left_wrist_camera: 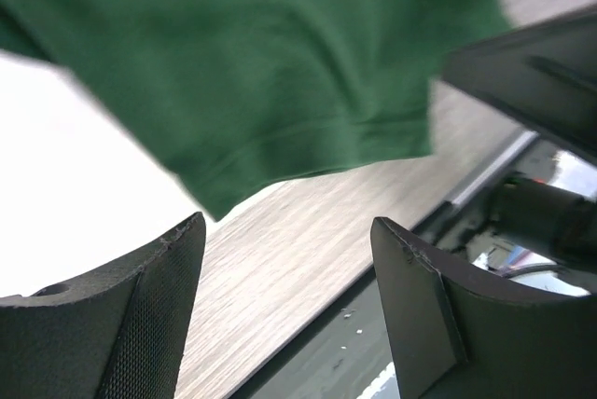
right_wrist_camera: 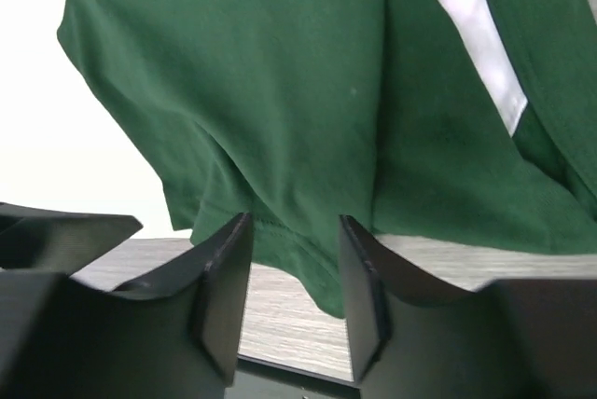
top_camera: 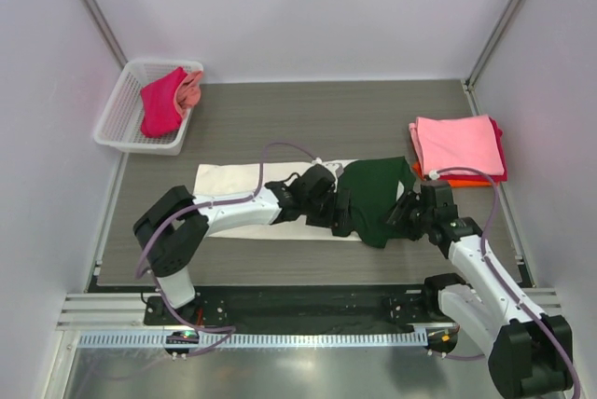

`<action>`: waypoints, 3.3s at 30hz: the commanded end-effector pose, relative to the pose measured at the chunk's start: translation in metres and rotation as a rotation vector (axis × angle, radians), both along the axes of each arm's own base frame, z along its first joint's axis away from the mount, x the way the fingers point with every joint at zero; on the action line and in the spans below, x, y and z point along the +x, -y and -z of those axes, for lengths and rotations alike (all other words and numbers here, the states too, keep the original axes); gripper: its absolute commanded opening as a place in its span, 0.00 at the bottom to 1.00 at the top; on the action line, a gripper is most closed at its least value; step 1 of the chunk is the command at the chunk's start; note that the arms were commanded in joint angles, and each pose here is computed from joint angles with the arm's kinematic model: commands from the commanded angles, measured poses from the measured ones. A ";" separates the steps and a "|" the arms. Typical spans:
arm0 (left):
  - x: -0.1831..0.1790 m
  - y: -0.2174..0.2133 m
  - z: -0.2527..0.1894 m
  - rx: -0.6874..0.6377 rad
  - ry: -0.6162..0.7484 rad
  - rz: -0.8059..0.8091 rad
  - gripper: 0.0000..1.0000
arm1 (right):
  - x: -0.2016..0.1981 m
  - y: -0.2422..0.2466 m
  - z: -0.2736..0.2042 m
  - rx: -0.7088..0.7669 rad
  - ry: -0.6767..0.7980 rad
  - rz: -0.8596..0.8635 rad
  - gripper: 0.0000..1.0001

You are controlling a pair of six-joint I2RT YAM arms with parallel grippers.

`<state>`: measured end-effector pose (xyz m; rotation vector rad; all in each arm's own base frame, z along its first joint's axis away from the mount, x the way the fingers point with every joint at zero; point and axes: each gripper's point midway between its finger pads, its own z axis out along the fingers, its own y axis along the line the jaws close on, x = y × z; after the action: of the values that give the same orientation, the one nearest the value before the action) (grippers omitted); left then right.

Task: Fold and stack the t-shirts
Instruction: Fold the tshirt

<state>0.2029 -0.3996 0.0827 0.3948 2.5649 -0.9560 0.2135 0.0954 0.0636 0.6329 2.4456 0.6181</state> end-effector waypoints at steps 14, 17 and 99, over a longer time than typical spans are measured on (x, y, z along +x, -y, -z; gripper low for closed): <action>0.001 -0.002 0.037 0.114 -0.087 -0.068 0.50 | -0.037 0.000 0.020 0.021 -0.073 -0.016 0.52; 0.001 0.001 0.038 0.101 -0.091 -0.067 0.33 | -0.040 -0.002 0.023 0.030 -0.081 -0.026 0.47; -0.002 -0.163 0.021 0.603 0.274 -0.093 0.49 | 0.160 0.020 -0.027 -0.127 0.169 0.105 0.93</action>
<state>0.1939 -0.2352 0.0627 0.4731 2.5489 -0.1333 0.3563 0.0802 0.0648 0.6867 2.3857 0.4276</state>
